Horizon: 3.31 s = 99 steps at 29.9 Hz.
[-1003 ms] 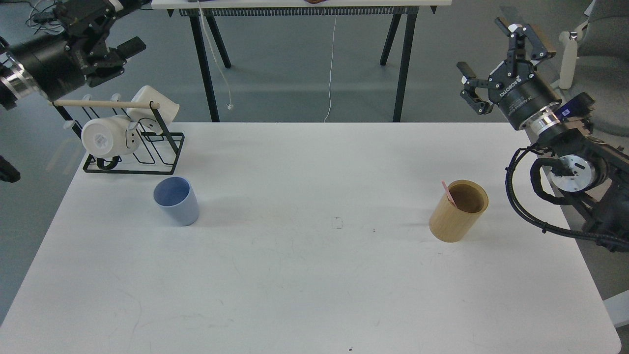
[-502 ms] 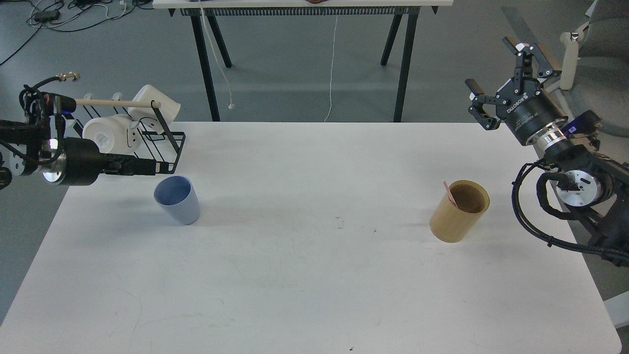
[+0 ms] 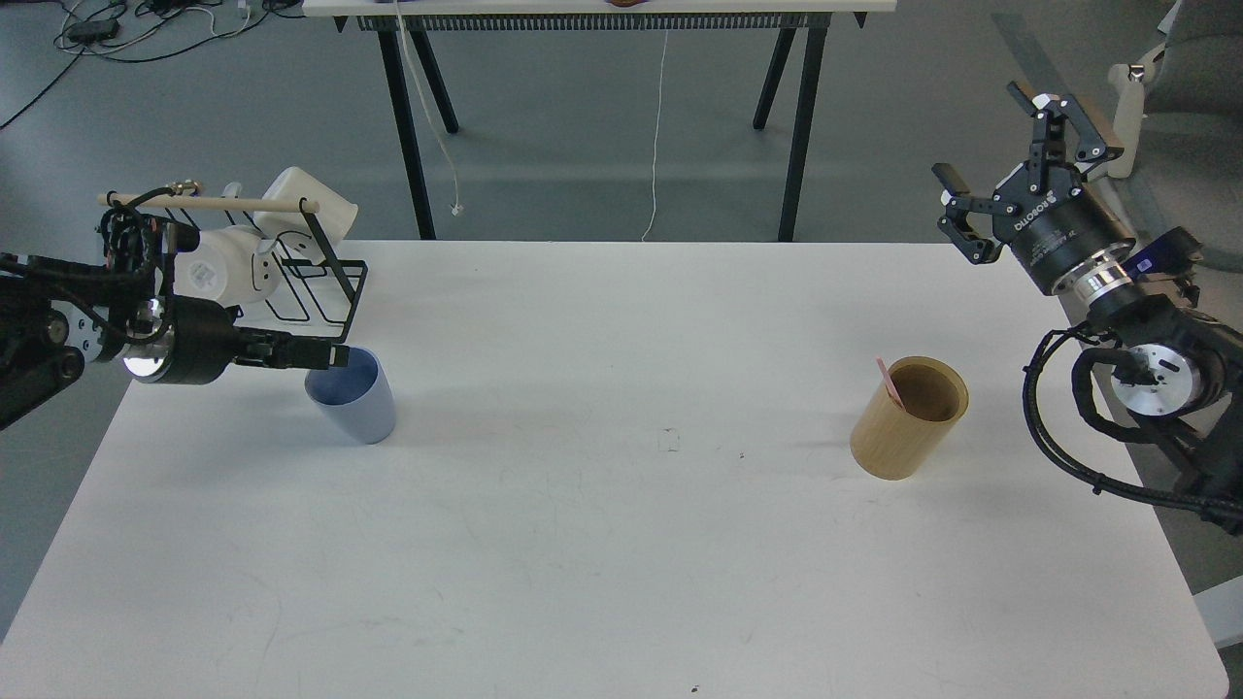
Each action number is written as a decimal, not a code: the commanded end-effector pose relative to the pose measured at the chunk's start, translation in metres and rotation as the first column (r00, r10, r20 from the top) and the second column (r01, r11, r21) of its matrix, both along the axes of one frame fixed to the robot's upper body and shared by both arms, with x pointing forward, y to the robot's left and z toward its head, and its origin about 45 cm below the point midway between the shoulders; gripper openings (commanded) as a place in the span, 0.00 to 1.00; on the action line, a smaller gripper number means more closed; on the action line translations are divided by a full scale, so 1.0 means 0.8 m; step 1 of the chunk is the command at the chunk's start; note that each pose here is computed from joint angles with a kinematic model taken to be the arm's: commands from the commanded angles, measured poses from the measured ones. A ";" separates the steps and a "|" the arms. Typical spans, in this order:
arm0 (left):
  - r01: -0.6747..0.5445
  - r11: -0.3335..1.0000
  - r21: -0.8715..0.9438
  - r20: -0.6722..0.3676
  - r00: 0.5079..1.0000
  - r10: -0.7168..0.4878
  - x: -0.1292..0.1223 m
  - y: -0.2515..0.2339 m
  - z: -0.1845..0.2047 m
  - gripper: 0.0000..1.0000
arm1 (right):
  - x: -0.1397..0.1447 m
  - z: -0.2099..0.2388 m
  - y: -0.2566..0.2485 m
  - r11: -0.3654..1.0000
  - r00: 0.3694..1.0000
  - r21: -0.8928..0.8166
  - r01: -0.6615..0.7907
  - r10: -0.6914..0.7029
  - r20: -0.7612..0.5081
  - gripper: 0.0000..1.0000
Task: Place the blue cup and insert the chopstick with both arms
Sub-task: 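Lower the left gripper onto the light blue cup and close it, then lift the blue cup with the left gripper and carry it toward table center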
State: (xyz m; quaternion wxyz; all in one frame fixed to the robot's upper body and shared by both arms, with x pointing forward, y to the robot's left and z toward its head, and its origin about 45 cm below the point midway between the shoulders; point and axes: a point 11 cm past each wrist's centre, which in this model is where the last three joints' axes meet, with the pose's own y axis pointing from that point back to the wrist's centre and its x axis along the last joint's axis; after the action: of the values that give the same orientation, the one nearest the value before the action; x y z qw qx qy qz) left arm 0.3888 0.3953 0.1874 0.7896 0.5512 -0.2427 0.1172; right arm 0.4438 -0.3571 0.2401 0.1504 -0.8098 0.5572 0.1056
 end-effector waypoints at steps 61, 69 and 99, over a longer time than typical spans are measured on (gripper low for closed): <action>0.511 0.835 0.204 0.129 0.831 -0.540 0.073 -0.297 -0.015 0.00 | -0.081 0.023 -0.201 0.937 0.937 0.025 0.349 -0.349 -0.011 0.99; 0.537 0.809 0.240 0.119 0.811 -0.573 0.071 -0.304 -0.019 0.00 | -0.082 0.020 -0.200 0.937 0.937 0.024 0.348 -0.348 -0.015 0.99; 0.578 0.797 0.176 0.092 0.796 -0.598 0.047 -0.349 -0.047 0.23 | -0.078 0.014 -0.185 0.947 0.947 0.035 0.321 -0.320 -0.024 0.99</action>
State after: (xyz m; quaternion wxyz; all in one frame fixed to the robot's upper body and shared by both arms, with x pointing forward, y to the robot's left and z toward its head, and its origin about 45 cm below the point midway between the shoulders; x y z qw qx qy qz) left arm 0.4266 0.1148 0.1507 0.7244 0.4925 -0.4686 -0.1146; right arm 0.3803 -0.5093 0.2521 0.1756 -0.7005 0.6851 0.0956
